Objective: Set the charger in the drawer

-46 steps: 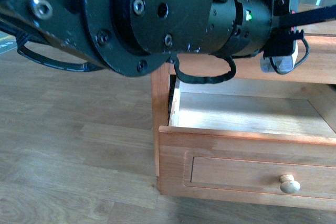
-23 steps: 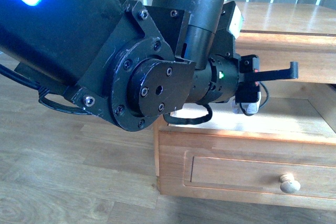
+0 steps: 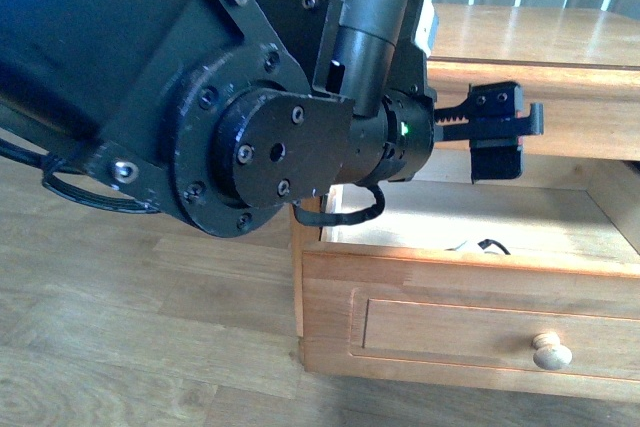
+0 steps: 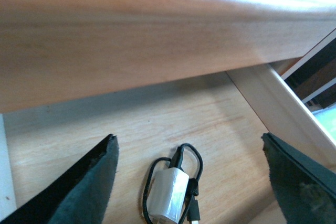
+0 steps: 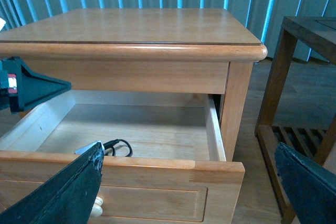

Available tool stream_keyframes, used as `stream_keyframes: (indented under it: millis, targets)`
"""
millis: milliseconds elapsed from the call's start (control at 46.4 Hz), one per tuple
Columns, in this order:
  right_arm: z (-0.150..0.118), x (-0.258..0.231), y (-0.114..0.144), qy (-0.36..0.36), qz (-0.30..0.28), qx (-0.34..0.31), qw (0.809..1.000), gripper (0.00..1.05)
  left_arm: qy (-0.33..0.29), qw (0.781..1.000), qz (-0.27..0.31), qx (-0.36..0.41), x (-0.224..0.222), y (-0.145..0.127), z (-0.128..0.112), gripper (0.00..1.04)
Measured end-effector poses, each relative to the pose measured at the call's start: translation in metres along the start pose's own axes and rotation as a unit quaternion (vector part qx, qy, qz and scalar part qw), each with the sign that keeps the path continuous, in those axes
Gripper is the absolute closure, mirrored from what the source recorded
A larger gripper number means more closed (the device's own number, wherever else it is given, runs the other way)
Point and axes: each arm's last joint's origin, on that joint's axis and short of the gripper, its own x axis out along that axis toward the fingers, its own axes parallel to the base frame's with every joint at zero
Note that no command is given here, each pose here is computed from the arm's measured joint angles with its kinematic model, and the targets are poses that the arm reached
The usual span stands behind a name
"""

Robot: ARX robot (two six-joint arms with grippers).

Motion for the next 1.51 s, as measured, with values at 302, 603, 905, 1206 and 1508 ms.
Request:
stream_keyframes:
  millis: [302, 603, 905, 1206, 1508]
  targets:
    - [0.0, 0.0, 0.0, 0.0, 0.0, 0.0, 1.0, 0.08, -0.095, 0.993, 0.064, 0.037, -0.058, -0.011, 0.047, 0.06]
    - [0.0, 0.0, 0.0, 0.0, 0.0, 0.0, 1.0, 0.08, -0.171, 0.965, 0.195, 0.043, -0.142, 0.0, 0.065, 0.06]
    - [0.0, 0.0, 0.0, 0.0, 0.0, 0.0, 1.0, 0.08, -0.209, 0.93, 0.301, -0.001, -0.226, 0.002, 0.038, 0.06]
    - [0.0, 0.0, 0.0, 0.0, 0.0, 0.0, 1.0, 0.08, -0.208, 0.906, 0.366, -0.035, -0.26, 0.004, 0.009, 0.06]
    - [0.0, 0.0, 0.0, 0.0, 0.0, 0.0, 1.0, 0.08, -0.186, 0.935, 0.296, 0.068, -0.279, 0.02, -0.012, 0.38]
